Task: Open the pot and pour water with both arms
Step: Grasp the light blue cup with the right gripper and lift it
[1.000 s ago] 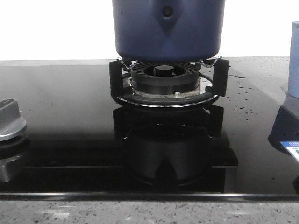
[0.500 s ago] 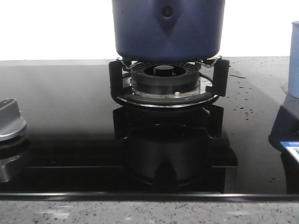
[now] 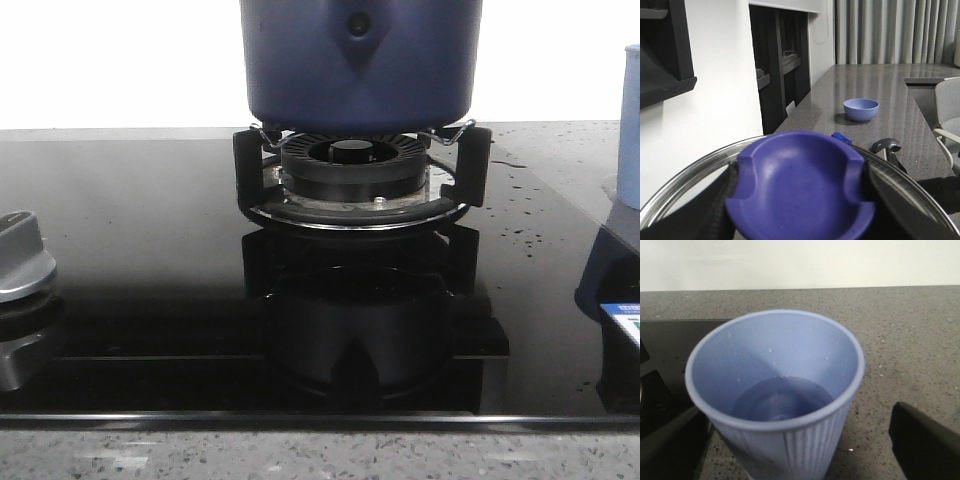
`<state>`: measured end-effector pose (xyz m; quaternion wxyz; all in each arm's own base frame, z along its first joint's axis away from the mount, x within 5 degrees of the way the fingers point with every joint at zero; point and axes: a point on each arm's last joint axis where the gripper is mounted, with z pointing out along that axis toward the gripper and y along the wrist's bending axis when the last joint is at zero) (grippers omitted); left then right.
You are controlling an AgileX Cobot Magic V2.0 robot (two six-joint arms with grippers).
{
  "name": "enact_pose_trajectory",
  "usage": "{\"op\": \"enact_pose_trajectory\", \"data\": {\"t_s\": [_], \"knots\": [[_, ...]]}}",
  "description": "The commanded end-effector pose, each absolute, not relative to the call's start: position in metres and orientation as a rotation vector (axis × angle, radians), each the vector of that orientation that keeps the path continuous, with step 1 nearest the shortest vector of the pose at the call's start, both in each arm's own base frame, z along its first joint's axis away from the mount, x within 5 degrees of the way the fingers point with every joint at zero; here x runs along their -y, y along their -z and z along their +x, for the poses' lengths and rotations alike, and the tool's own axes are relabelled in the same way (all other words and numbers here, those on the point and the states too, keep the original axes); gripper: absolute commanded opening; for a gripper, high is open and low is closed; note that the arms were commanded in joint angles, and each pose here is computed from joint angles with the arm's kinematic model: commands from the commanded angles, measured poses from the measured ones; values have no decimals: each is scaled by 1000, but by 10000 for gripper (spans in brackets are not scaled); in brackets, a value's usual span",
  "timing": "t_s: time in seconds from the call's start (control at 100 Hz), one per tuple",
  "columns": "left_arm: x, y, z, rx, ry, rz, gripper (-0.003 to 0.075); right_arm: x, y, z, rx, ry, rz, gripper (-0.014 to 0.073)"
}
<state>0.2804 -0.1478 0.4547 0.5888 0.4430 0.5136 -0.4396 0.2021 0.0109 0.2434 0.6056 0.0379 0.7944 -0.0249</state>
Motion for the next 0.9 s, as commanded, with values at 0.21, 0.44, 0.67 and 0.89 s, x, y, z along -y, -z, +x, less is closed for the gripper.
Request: {"op": "enact_pose_trajectory", "data": {"t_s": [0.21,0.44,0.67,0.89], "knots": [[144,-483,262,-1092,1046,994,218,-11,-253,219,-1694,68,112,638],[144,-483,262,-1093,1045,993,218,-12,-245,231,-1661,61,126,638],[144,-483,262,-1093,1045,993,218,-14,-238,238,-1644,43,130,636],[144,-483,262,-1093,1045,993,218,-15,-237,241,-1626,47,113,498]]}}
